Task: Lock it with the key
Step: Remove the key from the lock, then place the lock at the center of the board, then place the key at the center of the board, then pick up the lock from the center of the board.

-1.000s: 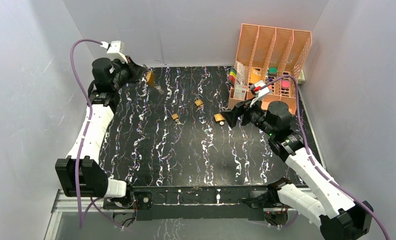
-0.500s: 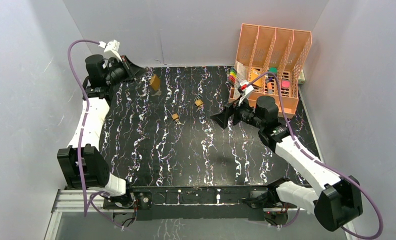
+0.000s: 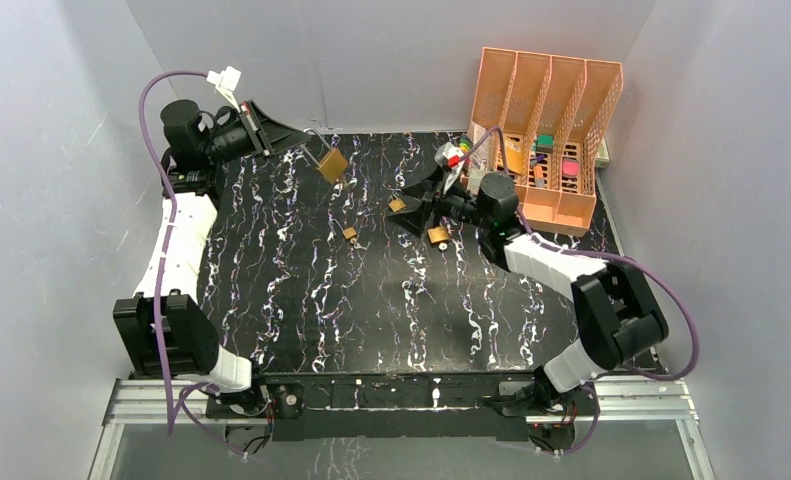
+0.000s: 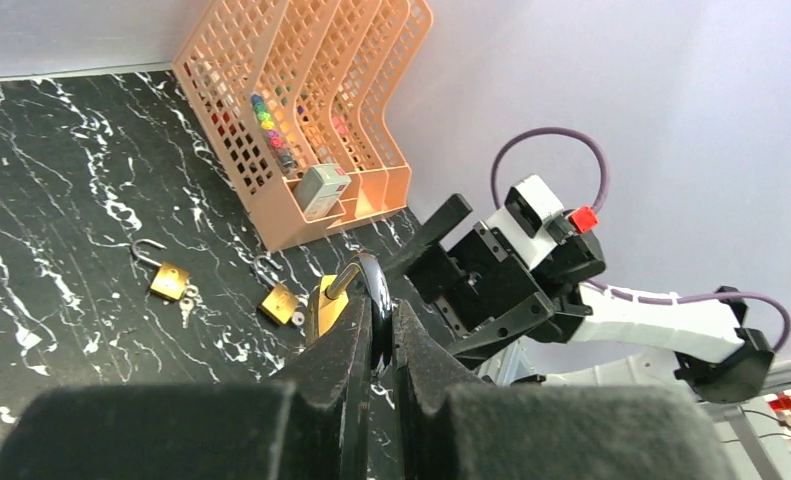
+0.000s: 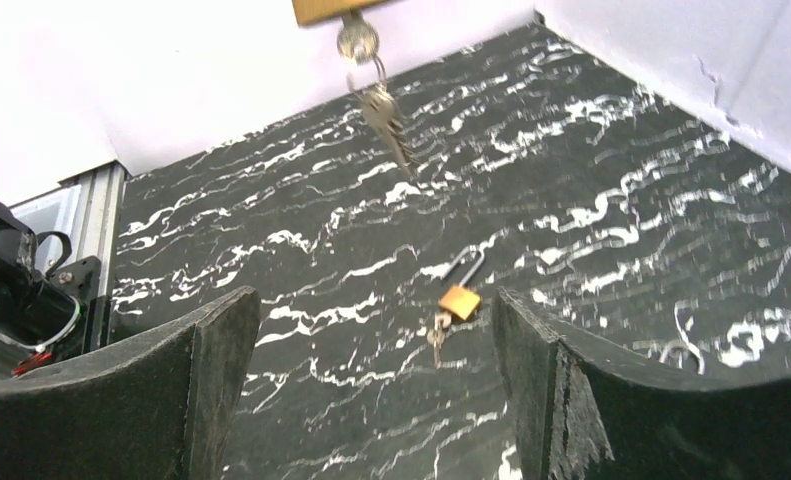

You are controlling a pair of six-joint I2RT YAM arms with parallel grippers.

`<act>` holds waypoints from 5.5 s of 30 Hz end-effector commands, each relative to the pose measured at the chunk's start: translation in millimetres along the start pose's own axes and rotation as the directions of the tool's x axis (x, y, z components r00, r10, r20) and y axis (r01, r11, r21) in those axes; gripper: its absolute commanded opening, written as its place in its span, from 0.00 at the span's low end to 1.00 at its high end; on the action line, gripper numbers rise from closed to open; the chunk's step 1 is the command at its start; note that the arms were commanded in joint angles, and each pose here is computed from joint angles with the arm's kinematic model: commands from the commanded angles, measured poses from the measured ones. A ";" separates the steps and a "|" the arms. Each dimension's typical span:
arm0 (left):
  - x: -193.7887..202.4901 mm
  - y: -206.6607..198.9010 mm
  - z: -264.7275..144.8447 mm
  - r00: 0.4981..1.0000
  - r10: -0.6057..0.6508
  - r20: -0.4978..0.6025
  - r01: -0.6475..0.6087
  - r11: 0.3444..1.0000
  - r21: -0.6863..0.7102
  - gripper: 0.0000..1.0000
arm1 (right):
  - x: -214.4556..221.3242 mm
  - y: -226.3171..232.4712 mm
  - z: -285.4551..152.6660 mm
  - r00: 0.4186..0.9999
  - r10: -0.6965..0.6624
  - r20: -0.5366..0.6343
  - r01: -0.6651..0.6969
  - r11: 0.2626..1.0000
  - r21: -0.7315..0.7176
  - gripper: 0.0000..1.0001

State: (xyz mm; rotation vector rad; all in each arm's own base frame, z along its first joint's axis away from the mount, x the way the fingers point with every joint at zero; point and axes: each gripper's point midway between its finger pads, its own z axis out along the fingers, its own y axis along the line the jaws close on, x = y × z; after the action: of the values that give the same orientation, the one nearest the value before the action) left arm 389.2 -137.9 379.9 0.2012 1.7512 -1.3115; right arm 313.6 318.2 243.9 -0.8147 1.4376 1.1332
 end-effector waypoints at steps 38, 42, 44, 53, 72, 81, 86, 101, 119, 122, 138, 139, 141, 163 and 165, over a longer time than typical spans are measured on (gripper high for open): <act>-13.0 -66.3 -16.4 0.993 0.105 0.058 -0.113 0.980 0.165 0.00 | -27.4 37.4 118.2 0.988 -0.148 0.039 0.152 0.968 -0.198 0.00; -30.2 -85.3 -18.3 0.984 0.154 0.084 -0.168 0.968 0.187 0.00 | -17.2 38.1 110.4 0.989 -0.147 0.019 0.148 0.969 -0.196 0.00; -38.6 -93.8 -22.0 0.979 0.182 0.094 -0.197 0.961 0.195 0.00 | -13.1 38.7 106.3 0.989 -0.145 0.009 0.144 0.969 -0.202 0.00; -69.9 -91.8 -43.0 0.962 0.207 0.177 -0.232 0.963 0.139 0.00 | 14.4 41.3 87.8 0.993 -0.103 -0.064 0.082 0.960 -0.268 0.00; -93.4 13.4 -91.2 0.904 0.306 0.299 -0.176 0.903 -0.392 0.00 | 60.0 11.9 109.6 0.976 0.018 -0.217 -0.061 0.980 -0.190 0.00; -35.0 129.1 -131.7 0.843 0.435 0.318 -0.100 0.706 -0.701 0.00 | 54.8 -39.3 217.3 0.971 0.025 -0.238 0.004 0.993 0.119 0.00; -14.3 184.6 -125.5 0.854 0.403 0.329 -0.055 0.698 -0.714 0.00 | 80.2 -73.6 250.9 0.966 0.121 -0.229 -0.044 0.948 0.316 0.00; 20.3 265.5 -69.1 0.809 0.566 0.158 -0.291 0.620 -0.729 0.00 | 153.0 -75.2 296.0 0.964 0.230 -0.130 -0.192 0.948 0.253 0.00; 29.6 278.8 -72.5 0.807 0.583 0.098 -0.326 0.578 -0.748 0.16 | 164.8 -57.8 317.1 0.942 0.333 -0.027 -0.321 0.924 0.207 0.41; 28.2 276.2 -73.0 0.808 0.581 0.098 -0.325 0.578 -0.748 0.23 | 156.3 -56.1 315.7 0.948 0.316 -0.027 -0.304 0.930 0.208 0.57; 13.2 149.9 -70.0 0.915 0.299 0.272 -0.093 0.810 -0.579 0.98 | 149.1 -88.9 131.6 0.829 0.011 -0.559 0.303 0.831 0.466 0.97; 22.8 153.7 -68.9 0.936 0.262 0.237 -0.080 0.811 -0.580 0.98 | 164.4 -76.6 130.7 0.786 -0.004 -0.619 0.342 0.836 0.429 0.94; 26.0 156.8 -67.6 0.950 0.245 0.191 -0.089 0.805 -0.587 0.98 | 171.4 -71.4 132.3 0.777 0.003 -0.629 0.332 0.847 0.414 0.91; 39.0 165.1 -82.2 0.974 0.189 0.121 -0.092 0.828 -0.553 0.98 | 227.3 -57.3 127.3 0.704 0.171 -0.690 0.191 0.889 0.416 0.64; 37.4 162.1 -82.4 0.973 0.198 0.119 -0.101 0.829 -0.549 0.98 | 227.8 -52.8 124.7 0.708 0.171 -0.685 0.176 0.897 0.405 0.59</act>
State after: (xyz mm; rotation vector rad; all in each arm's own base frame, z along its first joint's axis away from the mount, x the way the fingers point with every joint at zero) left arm 422.4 -10.2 226.5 -0.1491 1.8734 -0.6364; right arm 378.4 448.8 32.1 -0.9363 2.1704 0.3646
